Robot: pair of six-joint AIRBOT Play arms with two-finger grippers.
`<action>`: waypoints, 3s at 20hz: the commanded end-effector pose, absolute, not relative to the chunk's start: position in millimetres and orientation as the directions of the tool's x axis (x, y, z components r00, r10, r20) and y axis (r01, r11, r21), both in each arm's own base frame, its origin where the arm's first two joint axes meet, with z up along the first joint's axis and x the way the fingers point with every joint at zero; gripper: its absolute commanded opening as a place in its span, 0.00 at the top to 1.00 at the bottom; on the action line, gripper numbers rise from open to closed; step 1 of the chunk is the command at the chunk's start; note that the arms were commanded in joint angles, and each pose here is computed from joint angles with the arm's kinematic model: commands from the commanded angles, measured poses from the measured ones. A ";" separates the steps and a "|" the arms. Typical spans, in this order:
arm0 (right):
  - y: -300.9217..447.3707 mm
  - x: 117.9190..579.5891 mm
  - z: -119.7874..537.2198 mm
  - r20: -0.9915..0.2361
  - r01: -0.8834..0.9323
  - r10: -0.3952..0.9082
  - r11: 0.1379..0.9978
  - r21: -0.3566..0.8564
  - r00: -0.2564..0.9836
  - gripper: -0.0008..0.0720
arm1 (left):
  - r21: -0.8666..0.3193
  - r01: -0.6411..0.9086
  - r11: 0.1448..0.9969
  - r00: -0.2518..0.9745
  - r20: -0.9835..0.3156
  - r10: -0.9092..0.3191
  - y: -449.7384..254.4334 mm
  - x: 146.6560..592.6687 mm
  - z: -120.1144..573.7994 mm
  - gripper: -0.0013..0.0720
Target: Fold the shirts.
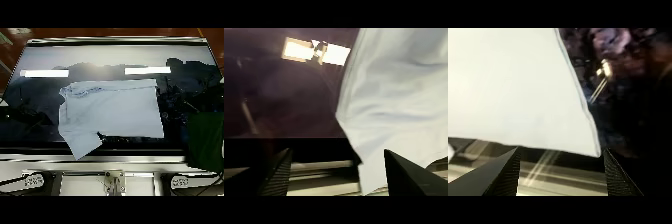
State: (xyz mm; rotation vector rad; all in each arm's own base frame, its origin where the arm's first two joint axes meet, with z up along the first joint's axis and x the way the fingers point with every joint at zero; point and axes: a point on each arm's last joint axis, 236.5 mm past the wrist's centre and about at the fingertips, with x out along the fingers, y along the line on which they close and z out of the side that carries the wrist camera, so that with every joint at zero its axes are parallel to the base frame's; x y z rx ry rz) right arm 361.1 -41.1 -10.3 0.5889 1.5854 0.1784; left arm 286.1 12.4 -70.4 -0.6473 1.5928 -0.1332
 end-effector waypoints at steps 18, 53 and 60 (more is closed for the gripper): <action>-20.1 304.4 -94.2 -0.850 0.377 0.523 0.802 0.464 -0.066 0.12 | -0.618 -0.274 0.737 0.111 -0.781 -0.614 -66.9 301.0 -107.2 0.93; 3.9 164.7 492.6 0.039 0.046 -0.040 0.984 -0.170 0.998 0.91 | 0.210 -0.030 0.977 0.982 0.187 -0.010 -40.1 101.1 525.7 0.93; -28.0 240.2 349.7 -0.493 -0.022 -0.091 0.976 -0.218 0.865 0.91 | 0.240 0.041 0.970 0.972 -0.235 0.017 -2.9 205.6 412.5 0.93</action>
